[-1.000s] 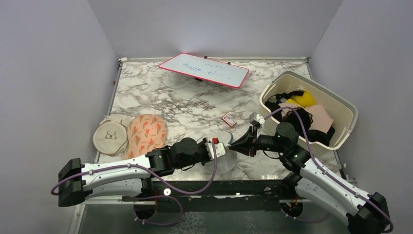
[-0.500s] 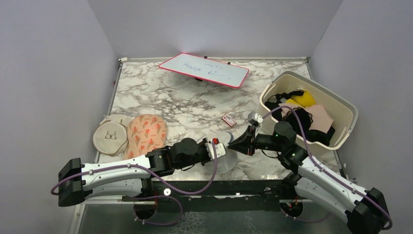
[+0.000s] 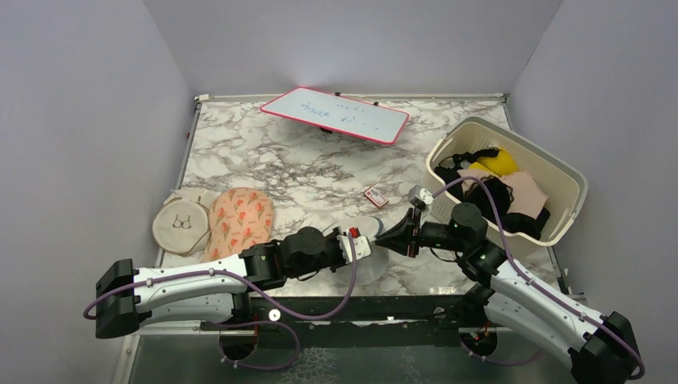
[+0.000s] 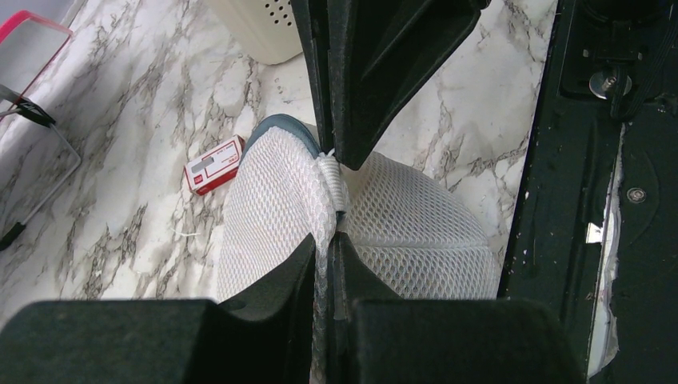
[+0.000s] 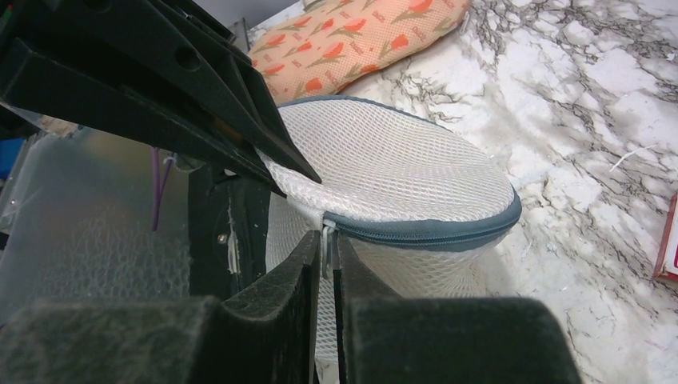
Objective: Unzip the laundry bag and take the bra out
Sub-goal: Unzip the laundry bag at the center of the board.
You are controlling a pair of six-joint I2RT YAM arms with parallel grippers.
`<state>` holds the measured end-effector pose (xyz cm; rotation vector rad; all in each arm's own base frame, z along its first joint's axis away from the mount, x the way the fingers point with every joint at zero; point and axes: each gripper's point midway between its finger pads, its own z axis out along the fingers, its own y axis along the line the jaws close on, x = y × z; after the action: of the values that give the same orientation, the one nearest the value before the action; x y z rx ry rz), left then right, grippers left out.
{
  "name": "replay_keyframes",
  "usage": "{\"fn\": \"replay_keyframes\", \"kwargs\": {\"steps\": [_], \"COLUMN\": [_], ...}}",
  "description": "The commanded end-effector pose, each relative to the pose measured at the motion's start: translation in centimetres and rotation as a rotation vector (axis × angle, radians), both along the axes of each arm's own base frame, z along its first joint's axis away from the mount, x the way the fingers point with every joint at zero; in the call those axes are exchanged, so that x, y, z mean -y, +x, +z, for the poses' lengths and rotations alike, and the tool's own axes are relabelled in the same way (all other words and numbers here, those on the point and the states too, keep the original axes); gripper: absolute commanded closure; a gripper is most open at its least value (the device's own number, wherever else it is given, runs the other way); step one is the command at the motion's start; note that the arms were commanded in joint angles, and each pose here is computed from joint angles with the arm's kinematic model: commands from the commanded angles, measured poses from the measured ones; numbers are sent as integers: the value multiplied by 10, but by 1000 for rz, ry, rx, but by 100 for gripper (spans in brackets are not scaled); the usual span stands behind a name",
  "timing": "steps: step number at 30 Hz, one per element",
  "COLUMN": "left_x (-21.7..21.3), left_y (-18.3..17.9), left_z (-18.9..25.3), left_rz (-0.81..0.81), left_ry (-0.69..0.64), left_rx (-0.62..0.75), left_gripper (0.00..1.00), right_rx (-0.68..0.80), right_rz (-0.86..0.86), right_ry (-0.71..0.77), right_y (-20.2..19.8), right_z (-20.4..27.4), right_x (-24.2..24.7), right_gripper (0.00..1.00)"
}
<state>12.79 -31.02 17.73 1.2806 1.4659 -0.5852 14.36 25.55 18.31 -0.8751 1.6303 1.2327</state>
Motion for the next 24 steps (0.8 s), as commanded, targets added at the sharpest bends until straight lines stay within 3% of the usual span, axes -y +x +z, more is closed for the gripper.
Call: {"fn": "replay_keyframes", "kwargs": {"steps": [1, 13, 16, 24], "left_x": [5, 4, 4, 4], "left_y": [3, 3, 3, 3], "left_z": [27, 27, 27, 27], "left_rz": [8, 9, 6, 8], "left_ry": [-68, -64, -65, -62], "left_rx": [39, 41, 41, 41], "left_gripper": [100, 100, 100, 100], "right_rx": [1, -1, 4, -25], "right_rz": [-26, -25, -58, -161], "right_ry": [-3, -4, -4, -42], "right_y": [3, 3, 7, 22], "right_z": [-5, -7, -5, -8], "right_x": [1, 1, 3, 11], "right_gripper": [91, 92, 99, 99]}}
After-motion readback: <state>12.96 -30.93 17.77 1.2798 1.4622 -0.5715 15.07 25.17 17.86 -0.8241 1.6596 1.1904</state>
